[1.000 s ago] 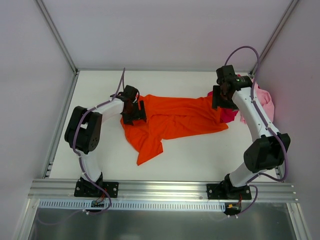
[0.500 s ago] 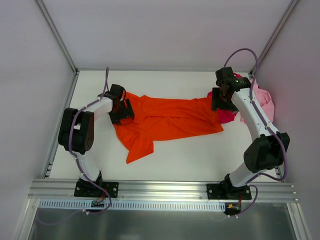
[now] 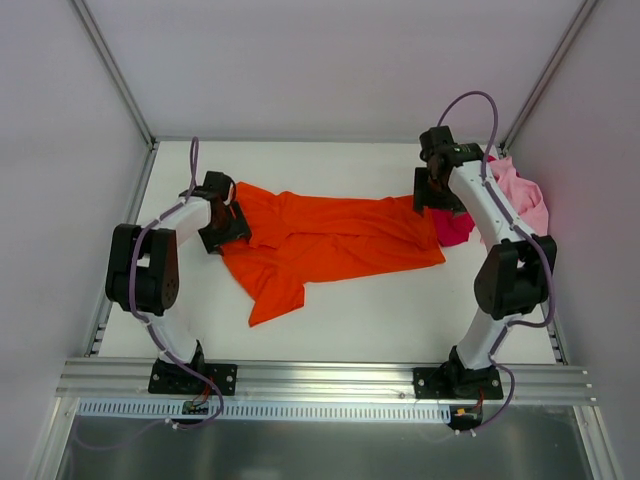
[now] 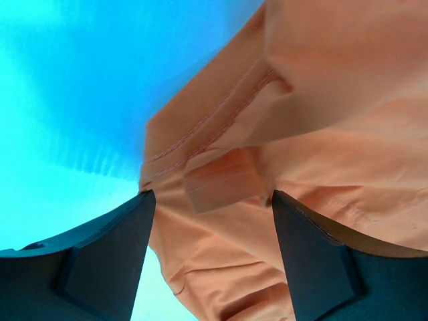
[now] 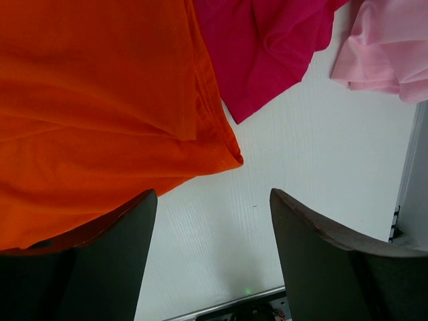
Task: Fold and stack the t-shirts
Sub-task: Fold the flattened tshirt in 1/3 of the way
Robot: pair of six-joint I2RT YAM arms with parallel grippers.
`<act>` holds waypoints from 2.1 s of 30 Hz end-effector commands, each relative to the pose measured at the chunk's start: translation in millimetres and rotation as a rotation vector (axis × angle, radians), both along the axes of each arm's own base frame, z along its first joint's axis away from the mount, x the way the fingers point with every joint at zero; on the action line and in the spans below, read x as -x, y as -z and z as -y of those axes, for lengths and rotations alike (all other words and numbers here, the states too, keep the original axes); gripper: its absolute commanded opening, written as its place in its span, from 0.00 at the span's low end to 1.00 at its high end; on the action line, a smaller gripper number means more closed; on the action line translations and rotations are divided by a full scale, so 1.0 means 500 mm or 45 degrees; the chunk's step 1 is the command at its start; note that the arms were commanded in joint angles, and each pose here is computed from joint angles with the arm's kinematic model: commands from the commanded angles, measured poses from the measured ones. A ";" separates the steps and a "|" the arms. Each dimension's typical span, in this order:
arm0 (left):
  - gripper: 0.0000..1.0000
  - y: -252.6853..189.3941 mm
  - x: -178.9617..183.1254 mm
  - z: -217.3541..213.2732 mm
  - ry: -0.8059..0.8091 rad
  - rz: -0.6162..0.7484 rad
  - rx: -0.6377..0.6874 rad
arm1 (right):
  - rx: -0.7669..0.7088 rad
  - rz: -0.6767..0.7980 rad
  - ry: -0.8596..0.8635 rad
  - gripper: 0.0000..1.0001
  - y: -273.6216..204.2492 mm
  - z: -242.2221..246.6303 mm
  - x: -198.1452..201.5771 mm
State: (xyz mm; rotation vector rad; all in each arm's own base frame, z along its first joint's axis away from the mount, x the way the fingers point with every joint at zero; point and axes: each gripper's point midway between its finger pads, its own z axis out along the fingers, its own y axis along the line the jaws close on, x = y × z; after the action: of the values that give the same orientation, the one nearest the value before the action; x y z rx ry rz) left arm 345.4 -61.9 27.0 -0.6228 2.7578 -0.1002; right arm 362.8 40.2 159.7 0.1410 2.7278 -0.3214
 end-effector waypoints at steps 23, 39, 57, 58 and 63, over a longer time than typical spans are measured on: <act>0.73 -0.250 -0.075 -0.013 0.006 0.431 0.088 | -0.126 0.125 0.020 0.73 -0.026 -0.026 -0.090; 0.72 -0.141 -0.147 0.238 0.440 0.312 0.402 | -0.101 0.145 0.012 0.73 -0.059 -0.012 -0.062; 0.73 0.026 -0.064 0.171 0.324 -0.083 0.234 | -0.077 0.247 -0.009 0.73 -0.127 0.005 -0.037; 0.73 0.028 -0.061 0.166 0.315 -0.083 0.231 | -0.076 0.257 -0.007 0.73 -0.133 0.007 -0.032; 0.73 0.037 -0.036 0.112 0.193 -0.100 0.259 | -0.074 0.282 -0.001 0.76 -0.143 0.011 -0.026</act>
State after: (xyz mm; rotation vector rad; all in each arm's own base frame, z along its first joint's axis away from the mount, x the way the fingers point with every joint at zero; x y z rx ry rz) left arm 392.3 -153.7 27.4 -0.3343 2.7997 -0.5129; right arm 384.6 44.0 210.1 0.1659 2.5725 -0.1956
